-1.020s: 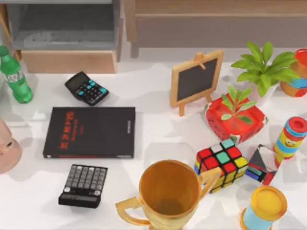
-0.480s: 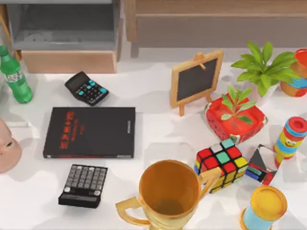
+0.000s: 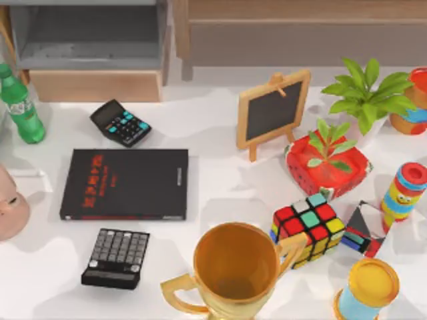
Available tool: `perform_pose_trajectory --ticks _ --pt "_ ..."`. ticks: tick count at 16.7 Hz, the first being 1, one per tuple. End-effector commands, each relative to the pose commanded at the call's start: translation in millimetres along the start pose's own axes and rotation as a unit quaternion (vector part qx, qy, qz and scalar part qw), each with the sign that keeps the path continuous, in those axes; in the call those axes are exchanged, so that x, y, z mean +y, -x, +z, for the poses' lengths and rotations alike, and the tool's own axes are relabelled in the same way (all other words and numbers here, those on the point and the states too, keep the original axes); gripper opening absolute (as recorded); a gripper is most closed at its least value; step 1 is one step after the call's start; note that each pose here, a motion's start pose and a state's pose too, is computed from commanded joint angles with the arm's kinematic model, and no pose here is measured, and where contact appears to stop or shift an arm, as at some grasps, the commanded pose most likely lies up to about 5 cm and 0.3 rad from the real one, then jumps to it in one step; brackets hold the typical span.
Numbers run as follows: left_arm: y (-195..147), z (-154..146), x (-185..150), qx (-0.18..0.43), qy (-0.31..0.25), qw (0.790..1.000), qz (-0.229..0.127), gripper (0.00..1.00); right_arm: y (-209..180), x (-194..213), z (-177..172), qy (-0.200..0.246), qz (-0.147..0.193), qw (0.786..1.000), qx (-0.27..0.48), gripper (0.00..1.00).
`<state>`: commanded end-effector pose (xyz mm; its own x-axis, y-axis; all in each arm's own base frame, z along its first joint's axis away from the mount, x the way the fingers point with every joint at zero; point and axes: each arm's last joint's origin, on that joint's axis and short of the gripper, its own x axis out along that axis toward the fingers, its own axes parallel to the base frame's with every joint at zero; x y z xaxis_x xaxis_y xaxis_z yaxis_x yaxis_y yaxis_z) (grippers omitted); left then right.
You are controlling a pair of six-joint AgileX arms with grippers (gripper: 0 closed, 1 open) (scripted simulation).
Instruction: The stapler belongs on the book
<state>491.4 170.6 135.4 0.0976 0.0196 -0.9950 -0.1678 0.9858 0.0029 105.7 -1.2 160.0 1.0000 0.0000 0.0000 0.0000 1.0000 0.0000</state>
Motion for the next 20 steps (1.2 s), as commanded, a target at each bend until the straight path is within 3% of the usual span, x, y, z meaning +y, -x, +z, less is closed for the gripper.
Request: perform_pose_trajectory --ticks 13,20 --pt "0.0 0.0 0.0 0.000 0.000 1.000 0.000 0.02 0.0 0.0 0.0 0.000 0.000 1.000 0.000 1.00" --pt "0.0 0.0 0.0 0.000 0.000 1.000 0.000 0.00 0.0 0.0 0.0 0.000 0.000 1.000 0.000 1.00"
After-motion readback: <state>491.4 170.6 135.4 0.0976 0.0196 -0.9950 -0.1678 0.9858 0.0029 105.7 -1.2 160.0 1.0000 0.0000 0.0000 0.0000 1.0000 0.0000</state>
